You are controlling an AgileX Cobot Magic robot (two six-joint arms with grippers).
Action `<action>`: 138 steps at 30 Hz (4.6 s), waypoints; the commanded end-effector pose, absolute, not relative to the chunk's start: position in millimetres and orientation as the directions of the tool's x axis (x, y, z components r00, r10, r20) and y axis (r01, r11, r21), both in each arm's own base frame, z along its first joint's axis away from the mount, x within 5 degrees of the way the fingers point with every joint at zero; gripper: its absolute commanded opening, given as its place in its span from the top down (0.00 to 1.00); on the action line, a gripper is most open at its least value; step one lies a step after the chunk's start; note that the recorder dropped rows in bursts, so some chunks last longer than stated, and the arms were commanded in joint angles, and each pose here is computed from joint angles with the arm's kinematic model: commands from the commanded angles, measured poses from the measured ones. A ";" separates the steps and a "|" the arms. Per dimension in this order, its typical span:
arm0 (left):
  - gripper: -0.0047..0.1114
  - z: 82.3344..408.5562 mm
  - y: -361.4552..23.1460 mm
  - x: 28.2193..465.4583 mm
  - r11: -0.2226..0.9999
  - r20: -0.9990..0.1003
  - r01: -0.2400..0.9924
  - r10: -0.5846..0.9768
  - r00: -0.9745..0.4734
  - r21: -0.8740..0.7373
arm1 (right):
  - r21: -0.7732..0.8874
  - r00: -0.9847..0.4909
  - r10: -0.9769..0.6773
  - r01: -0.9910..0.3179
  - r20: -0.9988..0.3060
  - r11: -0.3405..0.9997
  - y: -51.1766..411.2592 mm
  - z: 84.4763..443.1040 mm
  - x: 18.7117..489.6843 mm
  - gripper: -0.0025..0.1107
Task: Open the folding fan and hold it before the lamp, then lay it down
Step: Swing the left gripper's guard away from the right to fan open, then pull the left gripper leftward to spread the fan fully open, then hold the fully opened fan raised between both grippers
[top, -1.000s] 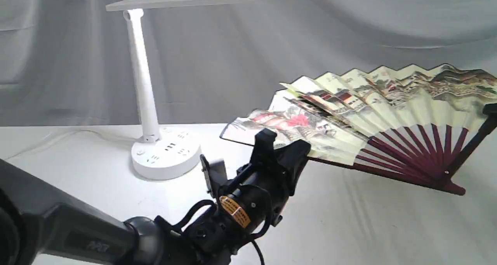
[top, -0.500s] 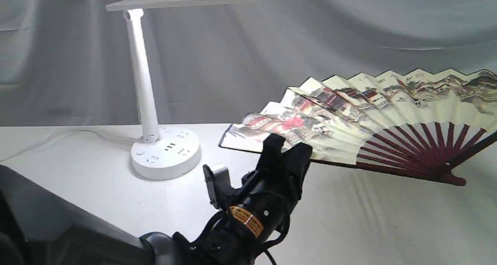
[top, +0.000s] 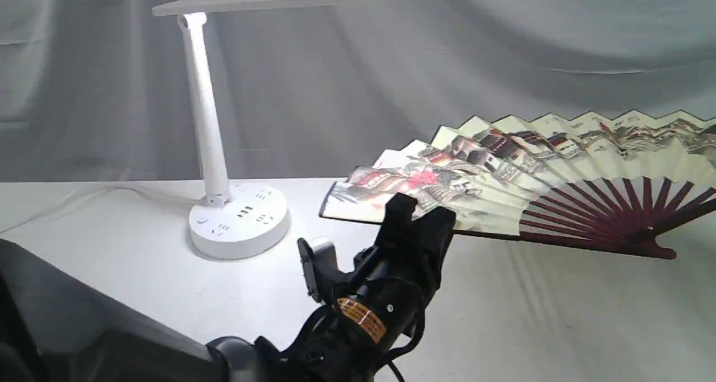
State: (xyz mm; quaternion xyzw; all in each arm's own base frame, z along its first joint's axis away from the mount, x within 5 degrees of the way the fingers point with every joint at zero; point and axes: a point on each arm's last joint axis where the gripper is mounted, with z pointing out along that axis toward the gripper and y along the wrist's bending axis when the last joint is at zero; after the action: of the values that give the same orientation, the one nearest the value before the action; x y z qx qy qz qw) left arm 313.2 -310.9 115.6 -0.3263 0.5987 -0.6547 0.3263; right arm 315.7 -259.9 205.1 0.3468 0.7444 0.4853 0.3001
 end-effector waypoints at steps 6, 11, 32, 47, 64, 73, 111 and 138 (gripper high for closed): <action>0.96 132.3 -290.6 327.9 -0.128 0.071 0.112 -0.908 -0.413 -0.986 | 0.876 -0.513 0.835 0.287 -0.200 0.387 -289.0 197.6 292.8 0.98; 0.96 134.0 -290.8 327.7 -0.132 0.074 0.114 -0.907 -0.414 -0.985 | 0.896 -0.494 0.854 0.290 -0.161 0.337 -284.8 192.2 292.0 0.98; 0.96 146.1 -273.0 320.1 -0.160 0.121 0.089 -0.933 -0.340 -0.983 | 0.935 -0.546 0.819 0.164 -0.179 0.314 -225.6 202.1 320.4 0.98; 0.96 169.9 -227.7 285.9 -0.160 0.143 0.046 -0.956 -0.256 -0.986 | 0.947 -0.619 0.769 0.126 -0.158 0.296 -178.5 200.6 334.8 0.98; 0.96 191.4 -183.7 258.8 -0.170 0.165 0.036 -0.980 -0.115 -0.985 | 0.962 -0.668 0.723 0.039 -0.176 0.271 -117.0 222.6 333.4 0.98; 0.96 200.0 -151.1 256.8 -0.160 0.157 0.056 -0.986 -0.051 -0.985 | 0.972 -0.707 0.683 -0.027 -0.184 0.234 -66.1 237.0 351.3 0.98; 0.96 235.8 -85.8 258.0 -0.143 0.154 0.196 -0.987 0.040 -0.970 | 0.958 -0.736 0.645 -0.014 -0.205 0.288 0.0 239.7 367.7 0.98; 0.96 243.0 -83.7 263.4 -0.188 0.211 0.218 -0.974 0.086 -0.958 | 0.962 -0.678 0.700 -0.038 -0.224 0.270 -5.6 279.4 379.2 0.98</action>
State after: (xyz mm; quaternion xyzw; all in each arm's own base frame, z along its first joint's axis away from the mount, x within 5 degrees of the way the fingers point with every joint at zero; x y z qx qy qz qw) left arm 263.6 -98.1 229.6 -0.4907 0.4474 -0.5556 0.5003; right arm 375.8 2.3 282.9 0.2228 0.7085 0.5974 0.3026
